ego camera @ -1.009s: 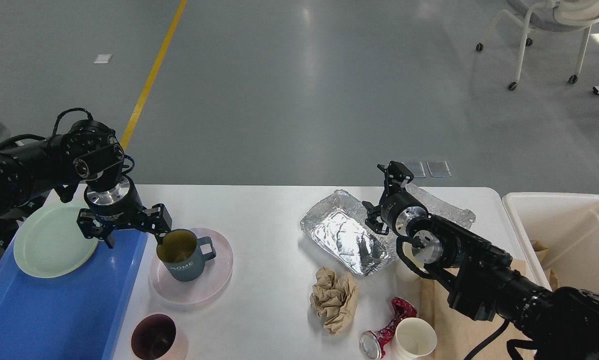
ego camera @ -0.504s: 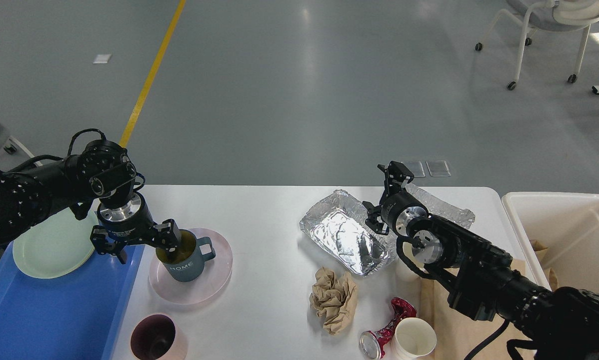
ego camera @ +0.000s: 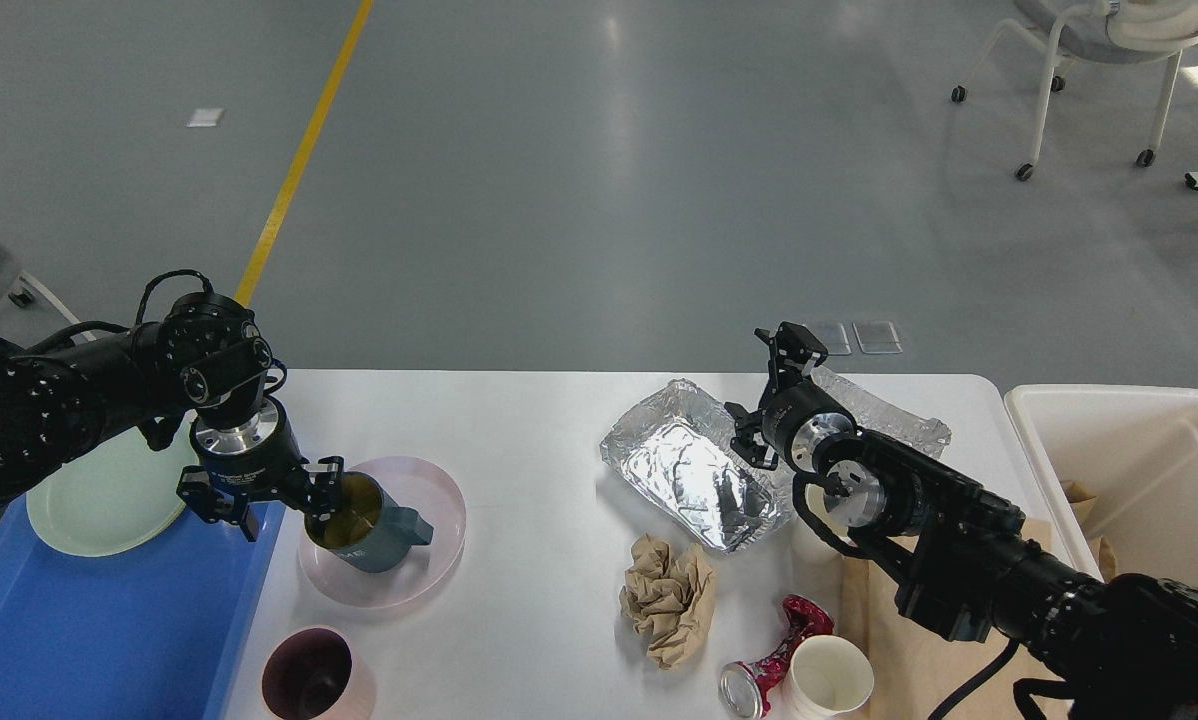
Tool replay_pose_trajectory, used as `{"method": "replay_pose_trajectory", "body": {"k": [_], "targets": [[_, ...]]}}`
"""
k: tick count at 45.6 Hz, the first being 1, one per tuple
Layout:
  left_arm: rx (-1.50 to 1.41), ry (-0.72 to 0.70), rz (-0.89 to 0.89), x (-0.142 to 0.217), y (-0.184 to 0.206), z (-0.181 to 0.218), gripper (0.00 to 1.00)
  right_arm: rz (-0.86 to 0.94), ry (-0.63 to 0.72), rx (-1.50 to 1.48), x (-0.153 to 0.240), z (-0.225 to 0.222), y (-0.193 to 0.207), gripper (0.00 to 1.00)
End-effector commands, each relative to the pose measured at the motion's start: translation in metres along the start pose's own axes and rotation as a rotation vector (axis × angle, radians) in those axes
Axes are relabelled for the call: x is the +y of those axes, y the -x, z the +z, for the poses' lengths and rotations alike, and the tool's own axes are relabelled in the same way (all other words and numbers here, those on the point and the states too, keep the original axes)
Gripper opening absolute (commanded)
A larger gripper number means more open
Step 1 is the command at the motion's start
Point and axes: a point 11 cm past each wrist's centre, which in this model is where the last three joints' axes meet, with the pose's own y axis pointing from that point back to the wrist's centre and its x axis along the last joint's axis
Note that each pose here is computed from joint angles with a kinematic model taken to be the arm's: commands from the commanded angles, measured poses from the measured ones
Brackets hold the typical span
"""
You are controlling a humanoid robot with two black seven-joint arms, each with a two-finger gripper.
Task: Tidy desktop
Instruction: 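Lower the left gripper onto the teal mug and grasp it, then lift the teal mug and carry it onto the blue tray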
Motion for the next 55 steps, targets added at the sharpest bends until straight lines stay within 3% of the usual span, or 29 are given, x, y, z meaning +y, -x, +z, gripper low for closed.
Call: {"method": "replay_pose_trajectory", "body": {"k": [1,8,17,24,27,43,50,55], "targets": [[-0.002,0.002,-0.001,0.000,0.000,0.001,0.60,-0.001,0.000,0.000,0.000,0.000,0.000,1.00],[-0.015,0.006,-0.009,-0.004,0.003,0.009,0.44,0.000,0.000,0.000,0.000,0.000,0.000,1.00],[0.015,0.032,0.021,-0.011,0.003,0.012,0.38,-0.001,0.000,0.000,0.000,0.000,0.000,1.00],[0.008,0.039,-0.010,-0.010,0.005,0.012,0.07,-0.001,0.000,0.000,0.000,0.000,0.000,1.00],[0.002,0.043,-0.023,-0.008,0.006,0.013,0.00,0.001,0.000,0.000,0.000,0.000,0.000,1.00],[0.013,0.070,-0.003,0.002,0.000,0.015,0.00,0.000,0.000,0.000,0.000,0.000,0.000,1.00],[0.029,0.097,0.061,0.033,-0.017,0.014,0.00,0.001,0.000,0.000,0.000,0.000,0.000,1.00],[0.110,0.137,0.104,0.054,-0.029,-0.015,0.00,0.001,0.000,0.000,0.000,0.000,0.000,1.00]]}}
